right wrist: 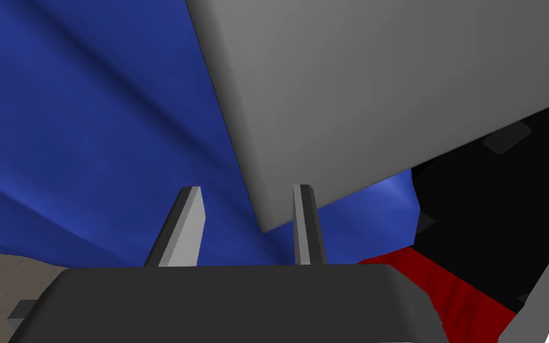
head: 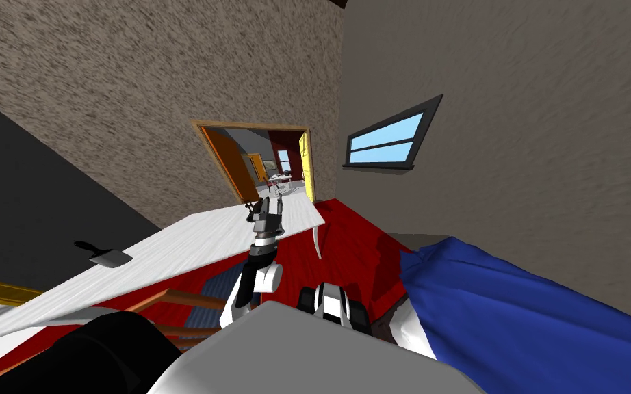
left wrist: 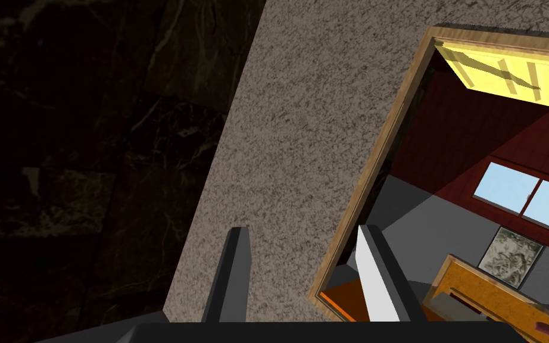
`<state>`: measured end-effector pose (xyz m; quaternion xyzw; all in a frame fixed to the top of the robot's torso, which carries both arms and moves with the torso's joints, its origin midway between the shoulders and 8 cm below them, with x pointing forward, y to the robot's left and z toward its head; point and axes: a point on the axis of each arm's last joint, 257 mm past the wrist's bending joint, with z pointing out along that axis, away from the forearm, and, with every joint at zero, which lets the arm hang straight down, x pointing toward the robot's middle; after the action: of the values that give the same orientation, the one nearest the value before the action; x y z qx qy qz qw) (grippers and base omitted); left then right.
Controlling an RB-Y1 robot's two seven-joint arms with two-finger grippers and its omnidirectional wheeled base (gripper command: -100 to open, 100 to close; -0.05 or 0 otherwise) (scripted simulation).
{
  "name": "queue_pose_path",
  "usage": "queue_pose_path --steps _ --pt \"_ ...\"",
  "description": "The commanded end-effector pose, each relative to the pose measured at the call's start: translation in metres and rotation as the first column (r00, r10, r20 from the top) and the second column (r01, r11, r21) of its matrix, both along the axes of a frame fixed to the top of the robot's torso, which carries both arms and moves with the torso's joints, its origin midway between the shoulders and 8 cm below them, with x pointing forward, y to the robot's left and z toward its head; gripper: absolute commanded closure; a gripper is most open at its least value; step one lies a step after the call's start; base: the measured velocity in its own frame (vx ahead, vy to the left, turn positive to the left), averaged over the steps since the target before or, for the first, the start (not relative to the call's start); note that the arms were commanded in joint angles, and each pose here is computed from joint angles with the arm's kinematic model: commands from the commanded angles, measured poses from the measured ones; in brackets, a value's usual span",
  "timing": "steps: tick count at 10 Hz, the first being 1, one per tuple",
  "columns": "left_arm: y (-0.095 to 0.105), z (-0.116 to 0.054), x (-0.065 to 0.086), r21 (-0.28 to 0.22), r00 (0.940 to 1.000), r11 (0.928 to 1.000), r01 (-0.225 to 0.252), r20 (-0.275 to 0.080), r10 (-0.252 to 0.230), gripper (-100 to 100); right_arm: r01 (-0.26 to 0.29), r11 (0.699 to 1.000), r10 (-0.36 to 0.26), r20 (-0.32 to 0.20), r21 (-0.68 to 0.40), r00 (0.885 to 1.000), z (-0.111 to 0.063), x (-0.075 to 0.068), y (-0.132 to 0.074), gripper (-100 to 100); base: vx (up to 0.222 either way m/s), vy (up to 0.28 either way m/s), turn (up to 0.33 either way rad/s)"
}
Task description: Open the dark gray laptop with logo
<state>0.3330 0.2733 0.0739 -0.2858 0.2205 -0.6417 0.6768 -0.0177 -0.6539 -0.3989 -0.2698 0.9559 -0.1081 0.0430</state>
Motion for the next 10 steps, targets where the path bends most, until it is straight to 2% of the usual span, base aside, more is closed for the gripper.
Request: queue_pose_path --steps 1,7,8,9,10 --pt "0.0 0.0 0.0 0.0 1.0 1.0 0.0 0.0 0.0 0 -0.022 1.0 0.022 0.003 -0.002 1.0 0.016 0.017 -0.008 -100 -0.013 0.023 -0.088" --pt "0.0 0.0 0.0 0.0 1.0 1.0 0.0 0.0 0.0 0 -0.069 0.998 0.069 0.001 -0.002 0.998 0.05 0.052 -0.016 -100 -0.009 0.02 -0.072" --pt "0.0 0.0 0.0 0.0 1.0 1.0 0.0 0.0 0.0 0 -0.064 0.998 0.064 0.001 -0.003 0.998 0.046 0.049 -0.016 -100 -0.004 0.01 -0.011" --pt "0.0 0.0 0.0 0.0 1.0 1.0 0.0 0.0 0.0 0 -0.065 0.998 0.065 0.001 -0.002 0.998 0.046 0.049 -0.016 0 0.0 0.0 0.0" --pt "0.0 0.0 0.0 0.0 1.0 1.0 0.0 0.0 0.0 0 -0.065 0.998 0.065 0.001 -0.002 0.998 0.046 0.049 -0.016 0 0.0 0.0 0.0"
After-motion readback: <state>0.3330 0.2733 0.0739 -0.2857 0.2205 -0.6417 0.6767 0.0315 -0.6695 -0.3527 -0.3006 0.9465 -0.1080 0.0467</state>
